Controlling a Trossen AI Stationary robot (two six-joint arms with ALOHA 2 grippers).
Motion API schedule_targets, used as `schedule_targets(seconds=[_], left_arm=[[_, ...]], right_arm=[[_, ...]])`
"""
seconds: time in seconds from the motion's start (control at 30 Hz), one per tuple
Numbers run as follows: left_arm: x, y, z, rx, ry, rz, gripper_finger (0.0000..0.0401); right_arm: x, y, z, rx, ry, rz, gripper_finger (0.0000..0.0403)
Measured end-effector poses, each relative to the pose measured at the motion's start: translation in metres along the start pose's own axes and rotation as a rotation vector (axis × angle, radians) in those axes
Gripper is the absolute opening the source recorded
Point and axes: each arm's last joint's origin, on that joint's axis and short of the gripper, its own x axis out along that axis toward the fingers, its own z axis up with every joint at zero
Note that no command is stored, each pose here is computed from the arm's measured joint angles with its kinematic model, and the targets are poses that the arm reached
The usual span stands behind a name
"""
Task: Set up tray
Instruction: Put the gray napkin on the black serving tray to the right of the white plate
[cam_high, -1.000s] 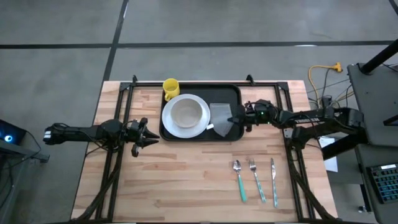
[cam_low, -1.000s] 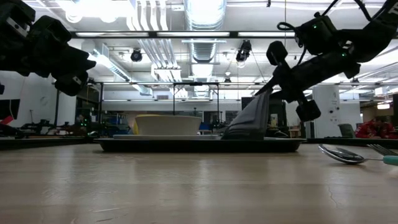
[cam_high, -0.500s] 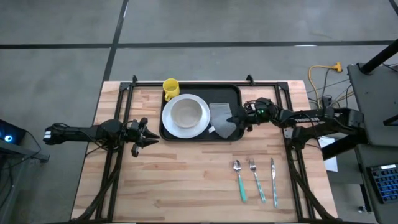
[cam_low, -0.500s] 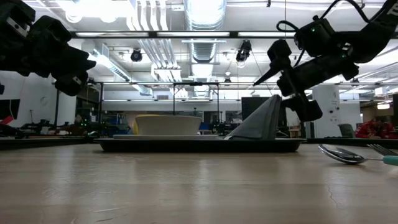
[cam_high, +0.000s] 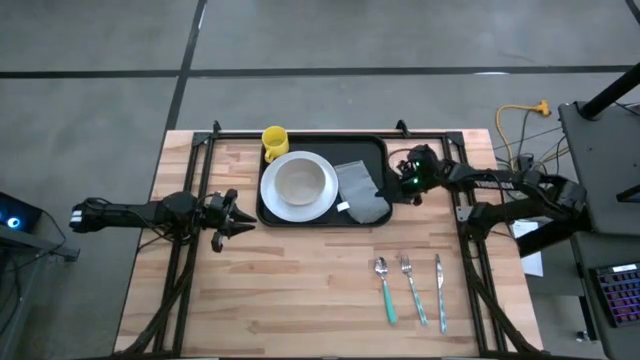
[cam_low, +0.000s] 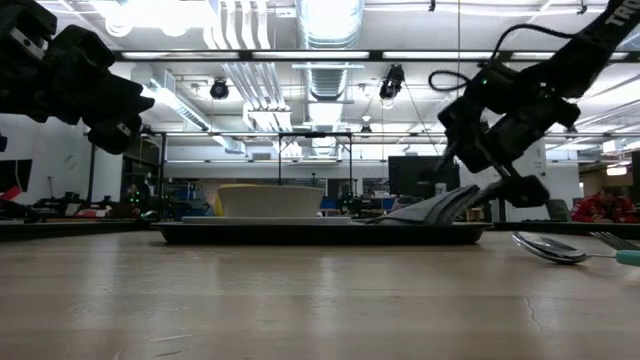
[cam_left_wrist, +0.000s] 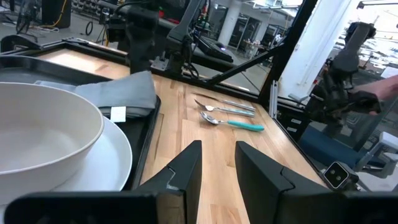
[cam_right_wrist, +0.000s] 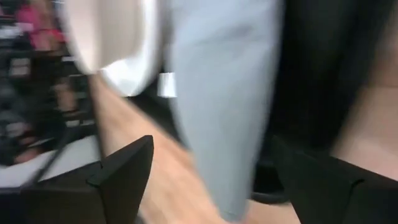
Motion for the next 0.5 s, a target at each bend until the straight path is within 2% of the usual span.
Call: schedule_targets(seconds=[0.1, 0.2, 0.27, 0.33, 0.4, 0.5], left_arm=[[0.0, 0.0, 0.0, 0.0, 0.0, 0.0, 0.0082], [0.0, 0.0, 0.0, 0.0, 0.0, 0.0, 0.0082], [0.0, 0.0, 0.0, 0.0, 0.0, 0.0, 0.0082], [0.0, 0.0, 0.0, 0.0, 0.001, -0.001, 0.0082], [0.0, 0.0, 0.0, 0.0, 0.0, -0.001, 0.0082], [0.0, 0.0, 0.0, 0.0, 0.0, -0.001, 0.0082]], right_arm=[[-0.011, 0.005, 0.01, -0.052, -0.036, -0.116, 0.0307], [-0.021, 0.024, 0.022, -0.18, -0.118, -0.16, 0.0303], [-0.026, 0.04, 0.029, -0.32, -0.167, -0.163, 0.0301], [-0.029, 0.056, 0.034, -0.51, -0.191, -0.158, 0.0302], [-0.028, 0.069, 0.037, -0.702, -0.185, -0.157, 0.0304], [-0.025, 0.084, 0.041, -0.922, -0.163, -0.167, 0.0306]])
